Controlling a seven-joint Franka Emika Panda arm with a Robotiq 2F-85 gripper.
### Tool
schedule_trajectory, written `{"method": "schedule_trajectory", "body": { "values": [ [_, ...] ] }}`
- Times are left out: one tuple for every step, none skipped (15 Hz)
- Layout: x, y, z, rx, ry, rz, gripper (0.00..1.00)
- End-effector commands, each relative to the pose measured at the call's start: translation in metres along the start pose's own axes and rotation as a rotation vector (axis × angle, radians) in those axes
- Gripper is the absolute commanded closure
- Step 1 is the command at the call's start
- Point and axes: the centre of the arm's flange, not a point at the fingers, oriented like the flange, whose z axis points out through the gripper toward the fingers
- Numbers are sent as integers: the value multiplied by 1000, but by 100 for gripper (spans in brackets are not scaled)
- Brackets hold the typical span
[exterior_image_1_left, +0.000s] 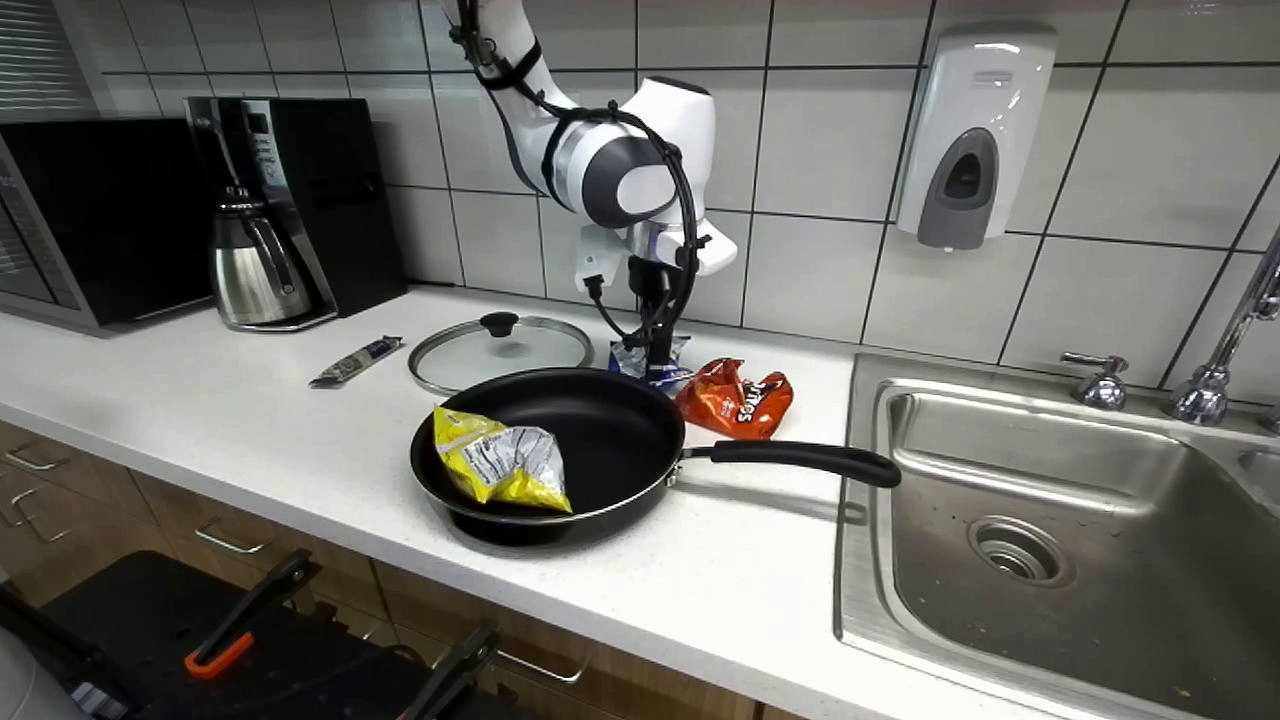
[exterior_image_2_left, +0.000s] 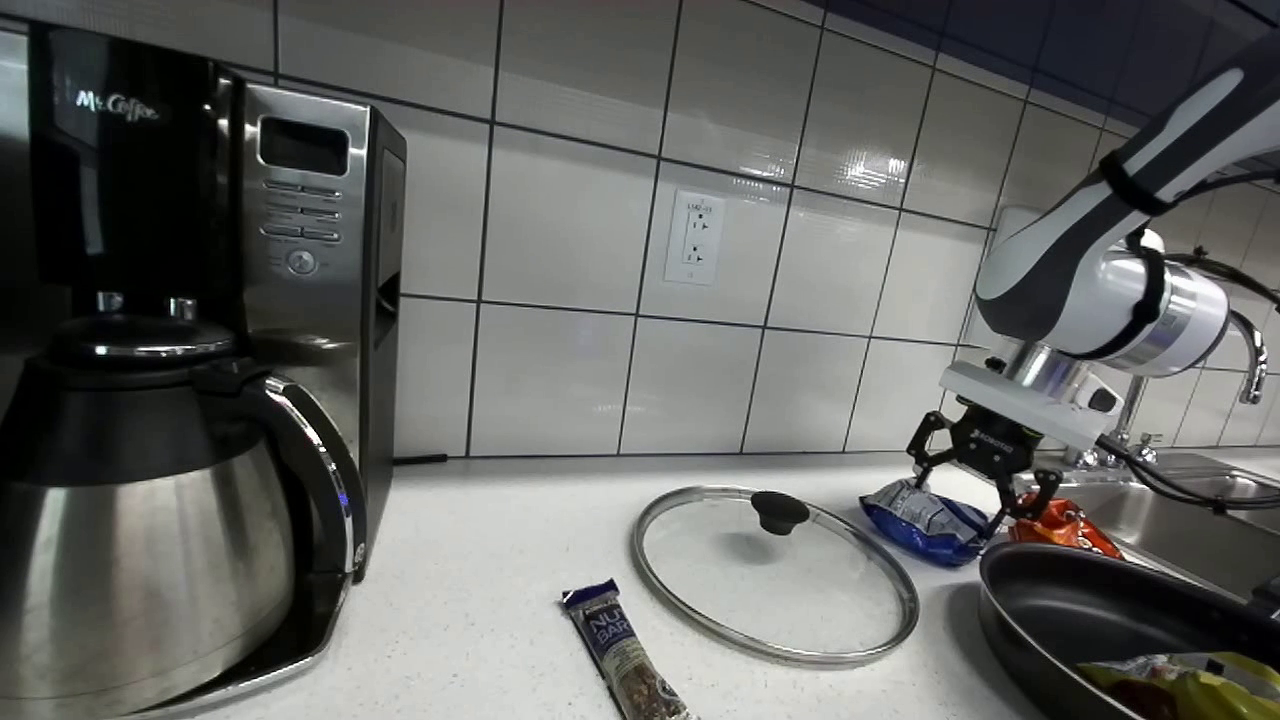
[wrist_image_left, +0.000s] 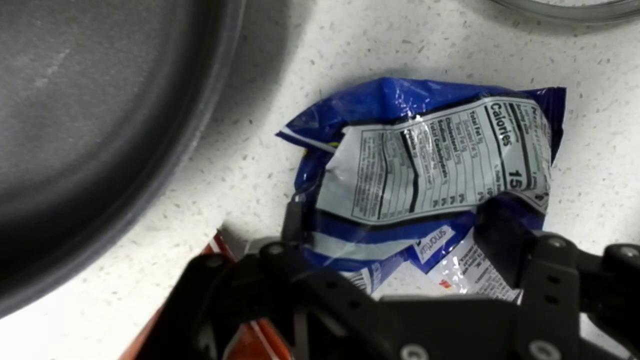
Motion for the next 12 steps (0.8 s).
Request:
{"method": "schedule_trajectory", "body": {
  "values": [
    [3,-8,1,17,3,27,42],
    [3,-8,1,17,4,27,51],
    [3,-8,1,18,4,27,58],
    [3,-7,1,18,4,26,67],
    [3,-7,1,18,4,26,73],
    [4,-7,1,17,3,26,82],
    [4,-7,1,17,4,26,88],
    [4,-7,1,17,3,27,97],
    [5,-7,1,18,3,27,100],
    [5,-7,1,18,3,27,100],
    [5,-7,1,17,3,27,100],
    [5,-7,1,17,2,27,100]
  ]
}}
